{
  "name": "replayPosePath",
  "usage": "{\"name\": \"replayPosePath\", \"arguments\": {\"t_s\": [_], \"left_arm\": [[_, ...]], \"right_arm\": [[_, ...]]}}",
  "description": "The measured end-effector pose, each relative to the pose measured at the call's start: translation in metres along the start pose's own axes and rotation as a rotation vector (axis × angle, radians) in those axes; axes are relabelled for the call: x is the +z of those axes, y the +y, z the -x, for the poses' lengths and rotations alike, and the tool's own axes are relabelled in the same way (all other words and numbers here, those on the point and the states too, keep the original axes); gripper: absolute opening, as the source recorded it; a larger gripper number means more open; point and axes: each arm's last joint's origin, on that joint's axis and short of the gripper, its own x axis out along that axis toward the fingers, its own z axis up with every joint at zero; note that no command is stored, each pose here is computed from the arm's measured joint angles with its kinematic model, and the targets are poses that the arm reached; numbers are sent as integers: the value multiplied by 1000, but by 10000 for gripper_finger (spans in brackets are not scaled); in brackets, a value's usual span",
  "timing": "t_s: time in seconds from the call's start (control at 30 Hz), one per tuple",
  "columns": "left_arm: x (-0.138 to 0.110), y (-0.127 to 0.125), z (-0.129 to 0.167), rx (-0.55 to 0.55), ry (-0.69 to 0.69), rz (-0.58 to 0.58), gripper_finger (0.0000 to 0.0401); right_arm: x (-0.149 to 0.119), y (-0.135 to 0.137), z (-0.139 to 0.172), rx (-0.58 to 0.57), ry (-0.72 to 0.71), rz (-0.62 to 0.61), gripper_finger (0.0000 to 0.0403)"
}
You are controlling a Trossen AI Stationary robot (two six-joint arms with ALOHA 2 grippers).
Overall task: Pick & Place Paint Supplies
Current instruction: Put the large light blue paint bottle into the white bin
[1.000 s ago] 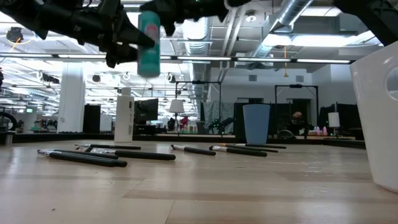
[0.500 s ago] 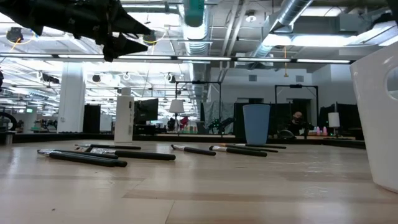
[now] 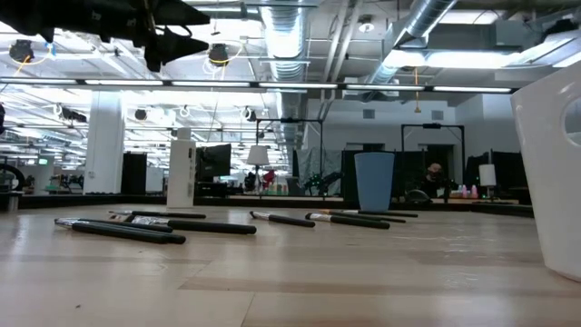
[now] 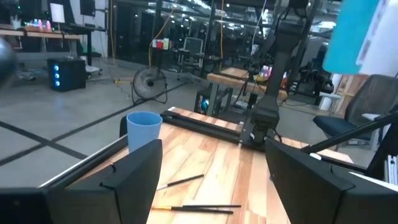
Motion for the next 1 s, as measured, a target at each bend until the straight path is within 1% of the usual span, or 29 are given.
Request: {"name": "replayPosePath", "arguments": {"t_s": [0.07,0.17,0.23,0.37,0.47,0.57,0.67,0.73,0.83,1.0], "left_arm": [[1,0,0,-1,-4,1,280],[0,0,0,0,-3,0,280],[1,0,0,0,-4,0,280],[1,0,0,0,-7,1,280],[1,0,0,2,-8,1,280],[1,1,0,26,-11,4,280],[1,1,0,51,-16,7,280],[1,2,0,60,-19,8,280],[2,2,0,79,-24,9,280],[2,3,0,95,-30,10,280]], "right_arm": [[-10,21,4,-52,0,-45,113],[-30,51,2,-129,-30,-106,114],[-47,67,-3,-188,-57,-141,115],[-86,96,-26,-289,-85,-209,116],[-114,117,-43,-315,-105,-261,117],[-140,137,-56,-336,-131,-312,117],[-165,155,-69,-381,-155,-324,117],[-181,167,-73,-415,-174,-328,117],[-203,181,-73,-432,-204,-356,118],[-233,194,-73,-437,-161,-403,118]]}}
